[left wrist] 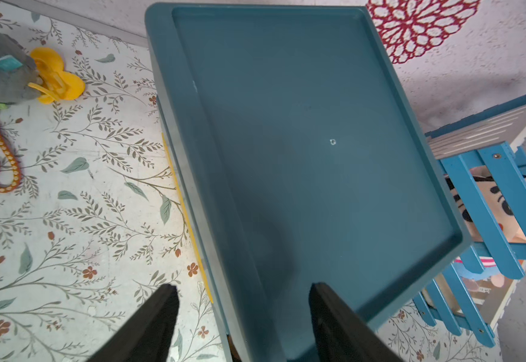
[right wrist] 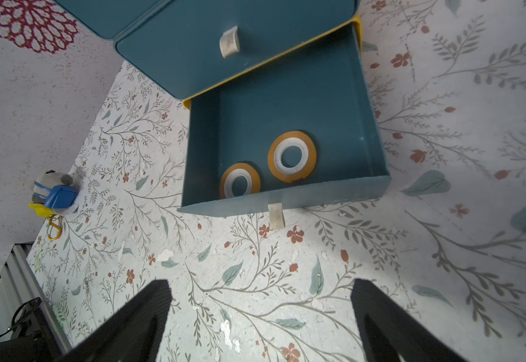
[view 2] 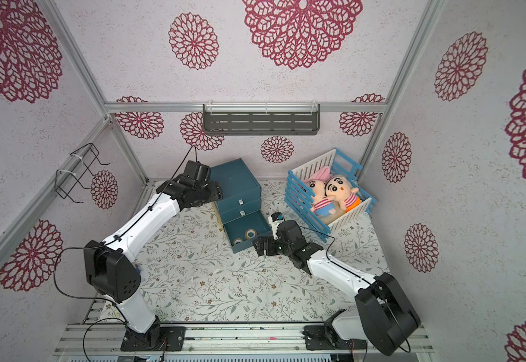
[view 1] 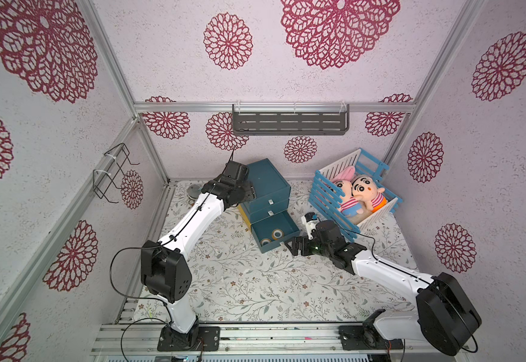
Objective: Place the transparent tape into the drawer according to color
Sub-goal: Place the tape in the drawer, then close the drawer in the storage box.
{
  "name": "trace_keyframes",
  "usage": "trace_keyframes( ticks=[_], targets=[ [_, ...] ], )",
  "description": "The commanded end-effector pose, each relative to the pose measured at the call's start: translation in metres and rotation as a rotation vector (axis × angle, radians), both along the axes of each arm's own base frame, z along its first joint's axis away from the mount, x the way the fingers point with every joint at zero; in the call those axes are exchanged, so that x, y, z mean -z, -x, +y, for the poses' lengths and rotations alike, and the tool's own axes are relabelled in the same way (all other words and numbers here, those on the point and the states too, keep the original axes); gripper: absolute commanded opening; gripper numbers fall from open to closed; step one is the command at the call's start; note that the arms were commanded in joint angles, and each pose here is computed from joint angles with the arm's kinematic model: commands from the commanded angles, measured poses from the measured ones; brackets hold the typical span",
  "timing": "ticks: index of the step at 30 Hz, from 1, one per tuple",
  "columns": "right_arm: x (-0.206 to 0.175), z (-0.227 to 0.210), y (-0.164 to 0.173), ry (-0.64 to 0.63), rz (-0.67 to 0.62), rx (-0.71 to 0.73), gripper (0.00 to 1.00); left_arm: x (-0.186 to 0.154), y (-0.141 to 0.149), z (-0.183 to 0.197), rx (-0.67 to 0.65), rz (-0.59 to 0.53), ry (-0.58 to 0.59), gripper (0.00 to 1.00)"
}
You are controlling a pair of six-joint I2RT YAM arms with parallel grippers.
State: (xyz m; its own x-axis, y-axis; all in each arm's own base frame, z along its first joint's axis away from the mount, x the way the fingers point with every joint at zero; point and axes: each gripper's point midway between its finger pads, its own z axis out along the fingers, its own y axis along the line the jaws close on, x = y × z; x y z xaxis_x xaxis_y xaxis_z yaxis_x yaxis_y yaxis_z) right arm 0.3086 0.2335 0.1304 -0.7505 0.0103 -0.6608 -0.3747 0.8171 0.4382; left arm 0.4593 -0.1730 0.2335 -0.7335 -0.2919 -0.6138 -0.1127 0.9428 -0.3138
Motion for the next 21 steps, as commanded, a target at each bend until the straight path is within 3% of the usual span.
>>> trace_keyframes(
  ticks=[1, 13, 21],
  targets=[
    [-0.004, 0.003, -0.008, 0.001, -0.056, -0.005, 0.90, -0.007, -0.006, 0.000, 0.000, -0.019, 0.019, 0.66],
    [0.023, 0.021, -0.012, 0.033, -0.064, -0.038, 0.68, 0.008, -0.011, -0.003, 0.007, 0.014, 0.018, 0.52],
    [0.037, 0.036, -0.019, 0.066, -0.087, -0.040, 0.56, 0.013, -0.011, -0.003, 0.014, 0.029, 0.018, 0.49]
  ],
)
